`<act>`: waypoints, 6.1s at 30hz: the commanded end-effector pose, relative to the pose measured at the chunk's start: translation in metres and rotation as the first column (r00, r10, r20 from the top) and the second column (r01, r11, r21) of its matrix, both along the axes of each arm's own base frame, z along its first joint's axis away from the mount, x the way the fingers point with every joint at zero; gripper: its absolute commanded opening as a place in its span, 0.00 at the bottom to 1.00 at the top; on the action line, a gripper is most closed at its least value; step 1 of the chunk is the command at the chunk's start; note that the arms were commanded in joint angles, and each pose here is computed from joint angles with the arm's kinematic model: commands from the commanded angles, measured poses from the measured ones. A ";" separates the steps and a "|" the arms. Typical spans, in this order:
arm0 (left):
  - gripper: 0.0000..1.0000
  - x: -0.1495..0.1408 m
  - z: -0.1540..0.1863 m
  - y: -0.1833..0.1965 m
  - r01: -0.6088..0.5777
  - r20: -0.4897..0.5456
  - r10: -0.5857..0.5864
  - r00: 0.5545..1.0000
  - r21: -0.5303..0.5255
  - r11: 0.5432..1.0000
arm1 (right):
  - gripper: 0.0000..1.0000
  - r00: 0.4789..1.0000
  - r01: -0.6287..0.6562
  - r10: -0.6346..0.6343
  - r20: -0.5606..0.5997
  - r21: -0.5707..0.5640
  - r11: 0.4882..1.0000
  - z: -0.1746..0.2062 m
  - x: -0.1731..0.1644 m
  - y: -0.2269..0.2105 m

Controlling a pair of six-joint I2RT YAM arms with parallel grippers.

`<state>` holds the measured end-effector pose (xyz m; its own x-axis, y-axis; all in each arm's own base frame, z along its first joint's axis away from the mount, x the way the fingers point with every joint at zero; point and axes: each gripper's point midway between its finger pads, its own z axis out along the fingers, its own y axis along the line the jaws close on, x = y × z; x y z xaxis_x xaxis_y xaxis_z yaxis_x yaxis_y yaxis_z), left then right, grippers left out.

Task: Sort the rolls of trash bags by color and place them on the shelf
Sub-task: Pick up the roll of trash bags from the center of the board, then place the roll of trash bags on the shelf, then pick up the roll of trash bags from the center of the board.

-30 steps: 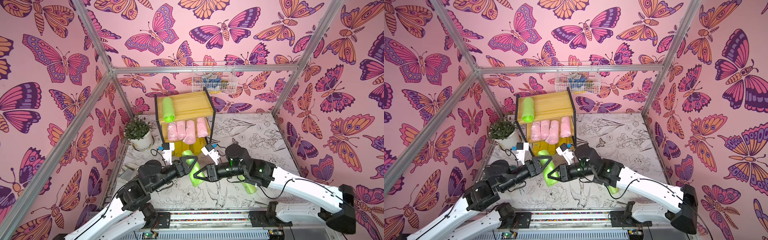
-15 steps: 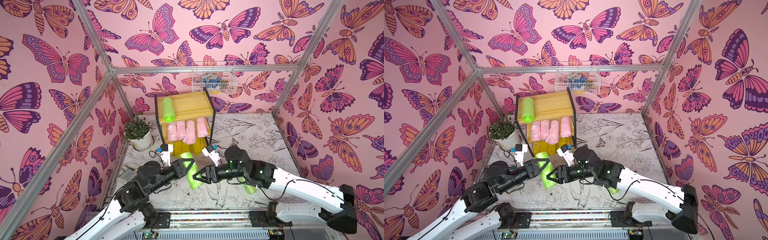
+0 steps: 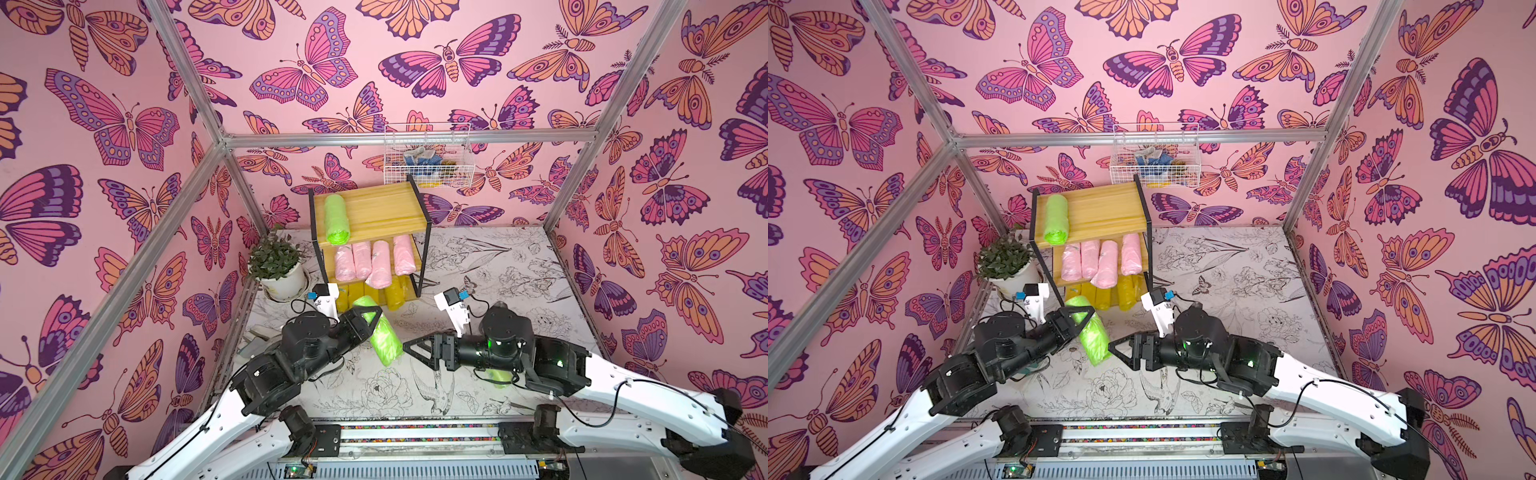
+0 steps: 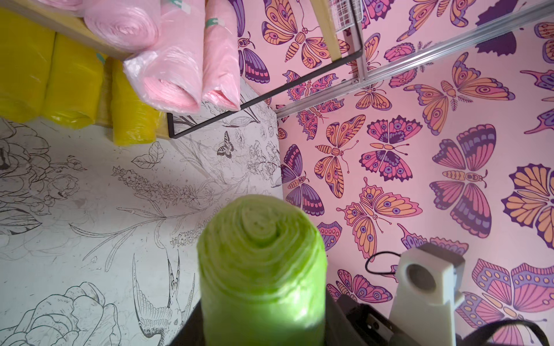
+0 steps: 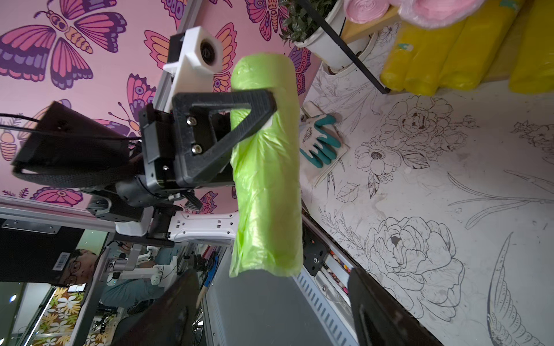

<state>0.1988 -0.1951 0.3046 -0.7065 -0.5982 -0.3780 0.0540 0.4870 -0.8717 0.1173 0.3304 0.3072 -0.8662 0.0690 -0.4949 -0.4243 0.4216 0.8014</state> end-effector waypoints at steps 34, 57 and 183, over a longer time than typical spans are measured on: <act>0.00 -0.002 -0.002 0.022 -0.102 -0.030 0.100 0.995 -0.095 0.990 | 0.33 0.999 -0.011 0.017 -0.045 0.134 0.991 0.002 0.008 0.086; 1.00 -0.024 -0.016 0.089 -0.230 -0.016 0.235 0.972 0.157 0.960 | 0.00 0.972 0.116 -0.125 0.197 0.058 0.992 0.085 0.067 0.037; 0.98 -0.022 -0.103 -0.022 0.199 -0.334 -0.126 0.934 0.194 0.961 | 0.78 0.799 0.275 -0.591 -0.110 -0.808 0.521 -0.268 0.038 -0.236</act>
<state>0.1771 -0.2152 0.2050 -0.8874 -0.3991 -0.2308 -0.1162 0.6780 -0.7258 0.1528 0.0975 0.0361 -0.9356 0.2657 -0.2324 0.2215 0.9545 0.1996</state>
